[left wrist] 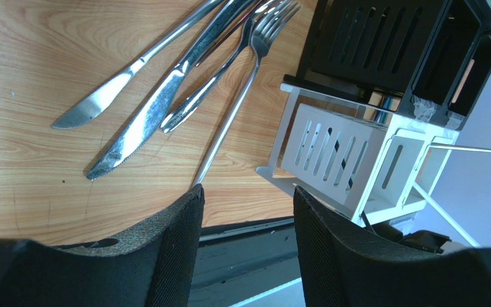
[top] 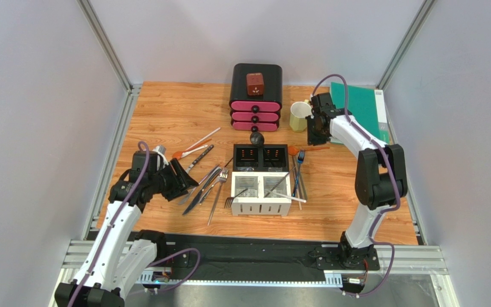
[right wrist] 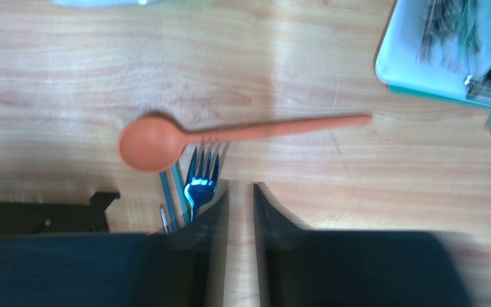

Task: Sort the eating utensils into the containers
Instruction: Pick up the container from the center of the board.

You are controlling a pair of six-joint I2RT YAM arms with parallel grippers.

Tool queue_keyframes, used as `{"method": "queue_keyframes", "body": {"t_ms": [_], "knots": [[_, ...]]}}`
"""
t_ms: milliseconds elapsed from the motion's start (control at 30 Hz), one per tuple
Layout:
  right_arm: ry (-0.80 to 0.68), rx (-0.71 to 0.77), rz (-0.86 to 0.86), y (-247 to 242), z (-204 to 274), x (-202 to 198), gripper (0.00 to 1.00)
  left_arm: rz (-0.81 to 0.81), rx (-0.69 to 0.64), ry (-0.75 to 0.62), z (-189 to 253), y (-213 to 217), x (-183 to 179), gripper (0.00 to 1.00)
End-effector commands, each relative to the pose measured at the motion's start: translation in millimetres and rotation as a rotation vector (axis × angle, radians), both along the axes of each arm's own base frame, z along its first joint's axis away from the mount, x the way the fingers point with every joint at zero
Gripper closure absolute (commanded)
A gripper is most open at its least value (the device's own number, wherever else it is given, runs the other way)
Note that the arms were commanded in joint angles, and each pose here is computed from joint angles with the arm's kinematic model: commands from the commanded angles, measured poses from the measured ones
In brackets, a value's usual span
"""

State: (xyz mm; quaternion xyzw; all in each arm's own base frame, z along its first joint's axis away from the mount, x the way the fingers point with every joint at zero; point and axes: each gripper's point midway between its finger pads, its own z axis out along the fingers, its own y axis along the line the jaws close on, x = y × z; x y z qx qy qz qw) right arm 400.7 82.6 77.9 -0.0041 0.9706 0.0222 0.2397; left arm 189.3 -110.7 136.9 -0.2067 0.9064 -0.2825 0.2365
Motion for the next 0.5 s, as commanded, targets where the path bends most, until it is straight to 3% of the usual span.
{"method": "queue_keyframes", "body": {"t_ms": [0, 233, 467], "knots": [[0.013, -0.068, -0.048, -4.3, -5.2, 27.9, 1.00, -0.022, -0.012, -0.073, 17.7, -3.5, 5.6, 0.40], [0.028, -0.102, -0.073, -6.8, -23.1, 52.0, 1.00, -0.009, 0.000, -0.080, 21.0, 0.1, 0.4, 0.40], [0.138, -0.187, -0.108, -22.4, -40.1, 37.6, 1.00, -0.002, 0.003, -0.073, 18.8, 1.3, -2.0, 0.40]]}}
